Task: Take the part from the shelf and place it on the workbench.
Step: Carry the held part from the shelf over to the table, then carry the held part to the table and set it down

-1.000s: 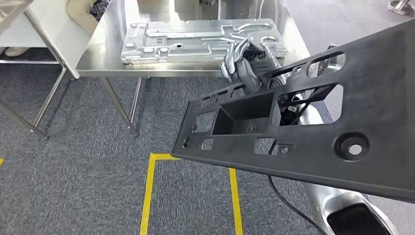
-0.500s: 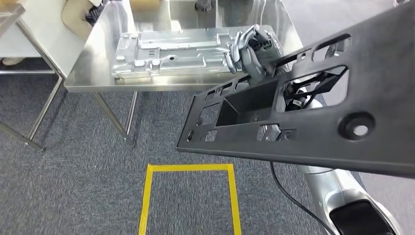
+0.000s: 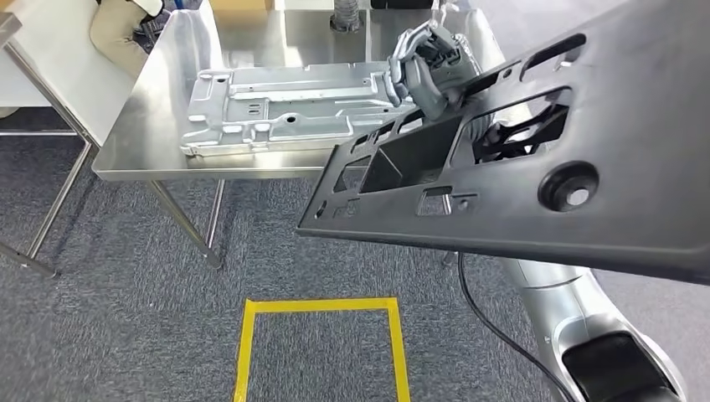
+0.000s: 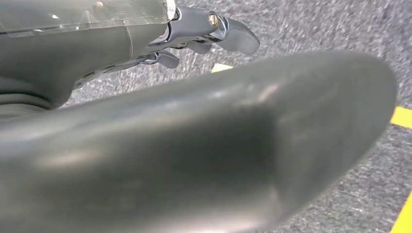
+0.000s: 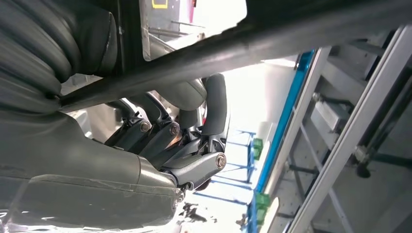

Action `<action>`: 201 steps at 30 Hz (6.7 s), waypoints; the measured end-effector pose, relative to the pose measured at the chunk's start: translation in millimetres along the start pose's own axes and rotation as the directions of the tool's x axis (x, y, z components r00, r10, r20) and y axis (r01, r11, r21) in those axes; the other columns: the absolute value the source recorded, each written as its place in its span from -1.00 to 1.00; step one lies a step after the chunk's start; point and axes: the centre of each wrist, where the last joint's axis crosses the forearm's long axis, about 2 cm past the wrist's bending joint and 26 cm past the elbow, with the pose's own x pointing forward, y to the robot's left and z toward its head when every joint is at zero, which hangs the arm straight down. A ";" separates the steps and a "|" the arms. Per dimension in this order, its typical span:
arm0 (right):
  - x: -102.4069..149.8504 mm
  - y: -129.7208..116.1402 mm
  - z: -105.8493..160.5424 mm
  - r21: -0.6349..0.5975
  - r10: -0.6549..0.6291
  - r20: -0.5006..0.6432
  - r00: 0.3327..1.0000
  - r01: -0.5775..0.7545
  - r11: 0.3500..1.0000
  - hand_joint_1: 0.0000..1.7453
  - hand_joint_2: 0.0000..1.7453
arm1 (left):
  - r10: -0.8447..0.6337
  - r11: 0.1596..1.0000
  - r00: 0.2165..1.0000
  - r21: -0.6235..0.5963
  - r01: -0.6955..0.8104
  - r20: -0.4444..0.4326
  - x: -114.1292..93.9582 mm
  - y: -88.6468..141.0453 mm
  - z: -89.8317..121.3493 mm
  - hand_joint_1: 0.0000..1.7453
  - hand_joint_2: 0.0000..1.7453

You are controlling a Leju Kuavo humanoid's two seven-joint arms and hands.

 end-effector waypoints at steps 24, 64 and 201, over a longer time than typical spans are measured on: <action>14.8 -0.4 16.0 0.038 0.047 0.001 0.999 -0.047 0.998 1.00 1.00 | -0.005 1.000 1.000 -0.004 0.005 0.004 -0.3 -0.7 0.3 -1.00 -1.00; 19.1 -7.2 28.5 0.040 0.068 0.019 0.997 -0.069 0.997 1.00 1.00 | -0.014 1.000 1.000 -0.005 0.014 0.014 2.0 1.0 -1.2 -1.00 -1.00; 16.0 -17.4 85.5 -0.514 0.800 0.012 0.599 -0.683 0.519 -1.00 1.00 | 0.026 1.000 0.992 0.005 -0.027 0.125 0.8 2.8 -1.2 -1.00 -1.00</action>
